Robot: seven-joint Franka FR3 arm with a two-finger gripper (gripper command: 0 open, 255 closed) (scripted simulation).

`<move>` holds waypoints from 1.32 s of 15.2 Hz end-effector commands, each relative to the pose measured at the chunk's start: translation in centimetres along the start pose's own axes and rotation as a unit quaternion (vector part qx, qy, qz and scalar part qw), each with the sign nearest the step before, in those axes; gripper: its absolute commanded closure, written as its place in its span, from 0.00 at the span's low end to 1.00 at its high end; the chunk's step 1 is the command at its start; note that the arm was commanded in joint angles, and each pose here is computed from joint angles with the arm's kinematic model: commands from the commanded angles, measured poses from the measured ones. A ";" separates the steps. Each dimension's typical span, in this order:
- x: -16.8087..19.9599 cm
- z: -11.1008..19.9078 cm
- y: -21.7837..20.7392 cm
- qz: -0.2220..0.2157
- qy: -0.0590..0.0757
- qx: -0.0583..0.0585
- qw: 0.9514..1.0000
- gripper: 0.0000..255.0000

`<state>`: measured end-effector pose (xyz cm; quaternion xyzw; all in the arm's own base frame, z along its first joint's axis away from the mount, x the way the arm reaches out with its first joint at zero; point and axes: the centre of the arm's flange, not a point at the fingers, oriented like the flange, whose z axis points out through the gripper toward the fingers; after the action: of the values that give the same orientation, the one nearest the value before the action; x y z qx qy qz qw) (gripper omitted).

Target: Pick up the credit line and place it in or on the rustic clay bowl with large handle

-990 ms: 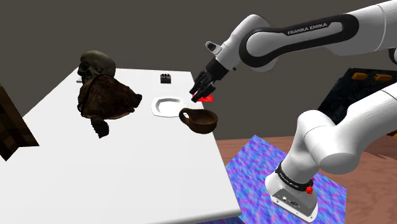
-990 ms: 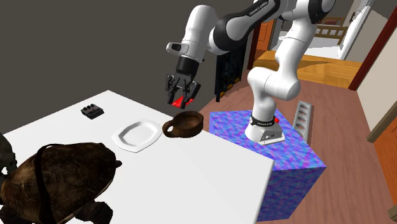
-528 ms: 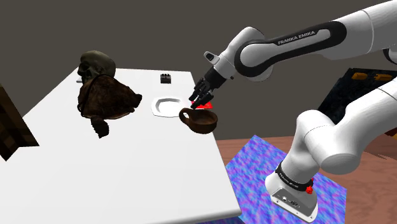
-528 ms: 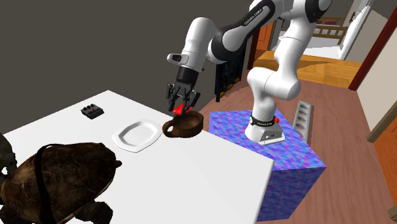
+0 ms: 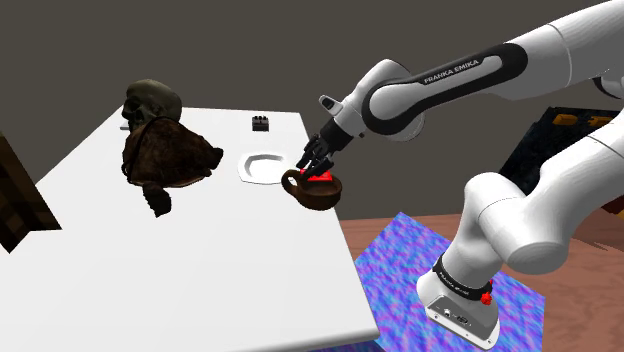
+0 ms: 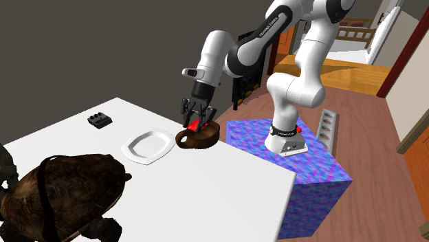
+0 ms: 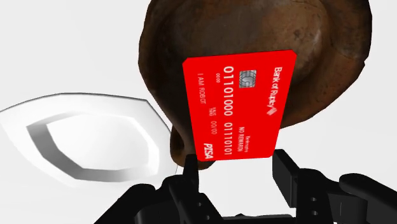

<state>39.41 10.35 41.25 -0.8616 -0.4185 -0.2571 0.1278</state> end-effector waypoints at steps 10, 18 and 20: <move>-0.1 0.1 0.0 0.000 0.000 0.000 1.000 0.00; -0.1 -4.9 0.0 0.000 0.000 0.000 1.000 0.00; -0.1 -4.9 0.0 0.000 0.000 0.000 1.000 0.00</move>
<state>37.72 8.21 45.28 -0.8616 -0.4185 -0.2574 0.1278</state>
